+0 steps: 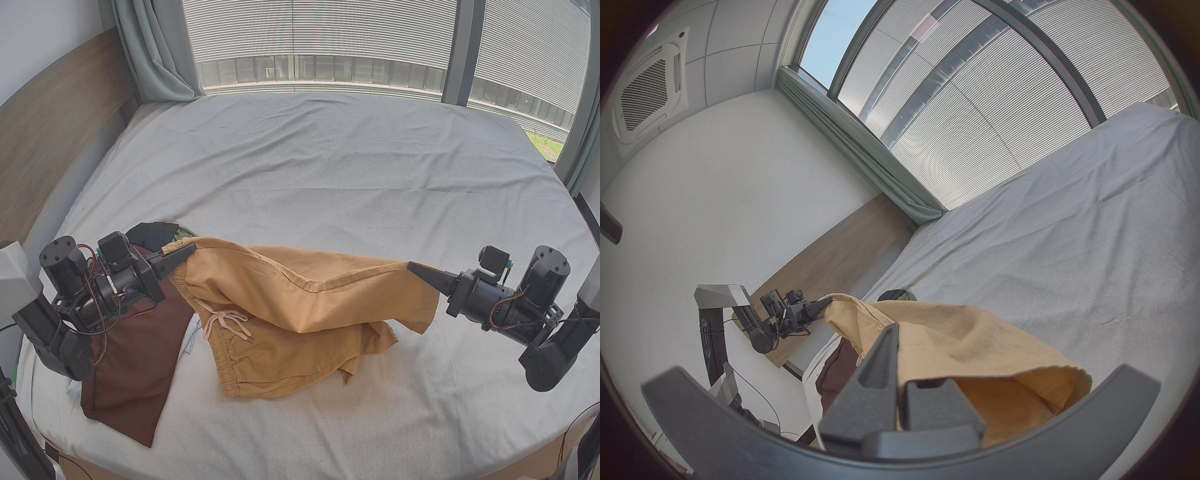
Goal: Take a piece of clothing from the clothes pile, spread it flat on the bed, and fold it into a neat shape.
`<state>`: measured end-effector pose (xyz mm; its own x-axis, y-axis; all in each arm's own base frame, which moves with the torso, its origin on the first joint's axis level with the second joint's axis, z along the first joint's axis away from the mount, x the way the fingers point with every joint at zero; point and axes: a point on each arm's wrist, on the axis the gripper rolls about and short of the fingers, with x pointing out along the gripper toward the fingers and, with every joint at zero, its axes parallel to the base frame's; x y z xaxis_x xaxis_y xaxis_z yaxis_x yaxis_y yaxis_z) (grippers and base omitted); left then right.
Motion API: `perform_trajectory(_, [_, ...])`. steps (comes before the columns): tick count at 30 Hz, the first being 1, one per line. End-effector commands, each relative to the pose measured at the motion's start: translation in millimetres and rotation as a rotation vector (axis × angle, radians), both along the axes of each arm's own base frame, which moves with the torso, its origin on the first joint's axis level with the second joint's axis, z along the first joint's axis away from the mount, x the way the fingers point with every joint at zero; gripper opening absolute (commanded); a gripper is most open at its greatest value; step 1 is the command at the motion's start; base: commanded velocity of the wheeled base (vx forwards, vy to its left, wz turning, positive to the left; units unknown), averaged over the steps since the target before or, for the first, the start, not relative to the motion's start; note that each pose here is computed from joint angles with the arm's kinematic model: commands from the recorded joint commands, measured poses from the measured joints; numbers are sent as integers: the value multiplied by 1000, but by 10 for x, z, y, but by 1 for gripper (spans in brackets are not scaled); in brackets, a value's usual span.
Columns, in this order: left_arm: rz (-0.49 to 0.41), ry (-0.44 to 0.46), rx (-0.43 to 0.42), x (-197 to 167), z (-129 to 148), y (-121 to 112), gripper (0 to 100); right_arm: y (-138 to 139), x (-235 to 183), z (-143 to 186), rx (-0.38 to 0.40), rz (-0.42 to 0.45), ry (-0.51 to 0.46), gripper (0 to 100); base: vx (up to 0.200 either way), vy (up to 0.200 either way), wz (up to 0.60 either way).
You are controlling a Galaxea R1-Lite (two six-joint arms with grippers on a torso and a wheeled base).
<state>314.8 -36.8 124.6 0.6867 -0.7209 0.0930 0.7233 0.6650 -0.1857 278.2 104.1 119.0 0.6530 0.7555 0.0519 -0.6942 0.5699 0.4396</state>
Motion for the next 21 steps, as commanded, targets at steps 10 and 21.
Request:
perform_trajectory(10, [-26, -66, 40, 8, 55, 3, 0, -61, -41, 167, 19, -15, -56, 0, 0, 0, 0])
perform_trajectory(21, [-13, -76, 33, 14, 101, 46, 0, -170, -13, 282, 37, -54, -92, 0, 0, 0, 0])
